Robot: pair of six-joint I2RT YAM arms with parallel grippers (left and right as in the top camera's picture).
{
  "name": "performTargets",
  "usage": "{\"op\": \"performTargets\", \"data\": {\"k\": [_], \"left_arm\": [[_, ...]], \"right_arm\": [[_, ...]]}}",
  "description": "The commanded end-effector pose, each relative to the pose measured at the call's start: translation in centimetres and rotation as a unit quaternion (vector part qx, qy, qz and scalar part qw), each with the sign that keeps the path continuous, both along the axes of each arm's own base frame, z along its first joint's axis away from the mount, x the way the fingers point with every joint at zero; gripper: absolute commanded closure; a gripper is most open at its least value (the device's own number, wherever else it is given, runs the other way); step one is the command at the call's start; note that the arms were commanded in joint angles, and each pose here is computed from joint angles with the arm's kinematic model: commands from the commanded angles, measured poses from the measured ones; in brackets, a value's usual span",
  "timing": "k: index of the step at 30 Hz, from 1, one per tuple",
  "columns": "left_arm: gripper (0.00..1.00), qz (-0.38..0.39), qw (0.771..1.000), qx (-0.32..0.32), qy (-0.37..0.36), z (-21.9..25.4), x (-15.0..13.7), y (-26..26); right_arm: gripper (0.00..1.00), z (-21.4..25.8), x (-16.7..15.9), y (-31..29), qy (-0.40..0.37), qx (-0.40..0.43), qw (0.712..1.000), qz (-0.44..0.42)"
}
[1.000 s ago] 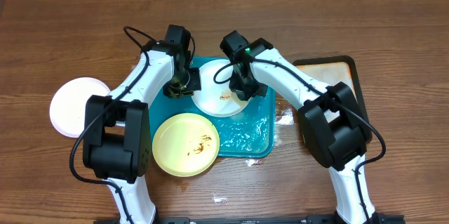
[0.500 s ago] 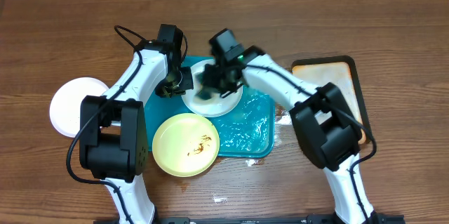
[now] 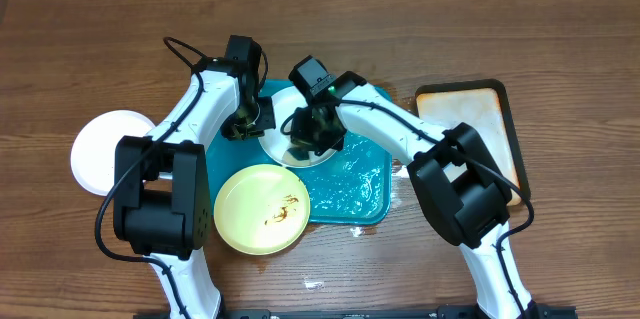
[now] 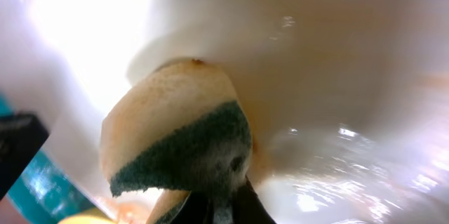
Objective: Clean dirty plates on tray and stack at the side
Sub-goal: 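Scrub the white plate with the sponge in the right gripper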
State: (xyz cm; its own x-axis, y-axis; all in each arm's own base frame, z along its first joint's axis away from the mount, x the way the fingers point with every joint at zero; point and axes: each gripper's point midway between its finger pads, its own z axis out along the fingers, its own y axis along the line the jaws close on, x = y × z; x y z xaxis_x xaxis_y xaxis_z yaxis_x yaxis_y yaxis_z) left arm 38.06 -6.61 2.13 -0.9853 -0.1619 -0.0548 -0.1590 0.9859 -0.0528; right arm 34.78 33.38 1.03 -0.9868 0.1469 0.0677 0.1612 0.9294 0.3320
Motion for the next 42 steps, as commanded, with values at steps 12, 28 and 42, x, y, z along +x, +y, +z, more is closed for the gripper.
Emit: {"op": "performTargets", "data": {"k": [12,28,42], "left_arm": [[0.96,-0.005,1.000,0.009,0.011,-0.1,-0.5,0.1],[0.96,-0.008,1.000,0.008,0.015,-0.1,-0.7,0.0],[0.96,-0.010,1.000,0.007,0.021,-0.1,-1.0,0.0]], "right_arm": [[0.96,-1.6,3.3,-9.6,-0.058,-0.201,0.967,-0.149],[0.96,2.5,4.4,3.8,-0.071,0.147,0.986,0.039],[0.96,-1.1,3.8,-0.3,-0.068,0.029,0.996,0.048]]}}
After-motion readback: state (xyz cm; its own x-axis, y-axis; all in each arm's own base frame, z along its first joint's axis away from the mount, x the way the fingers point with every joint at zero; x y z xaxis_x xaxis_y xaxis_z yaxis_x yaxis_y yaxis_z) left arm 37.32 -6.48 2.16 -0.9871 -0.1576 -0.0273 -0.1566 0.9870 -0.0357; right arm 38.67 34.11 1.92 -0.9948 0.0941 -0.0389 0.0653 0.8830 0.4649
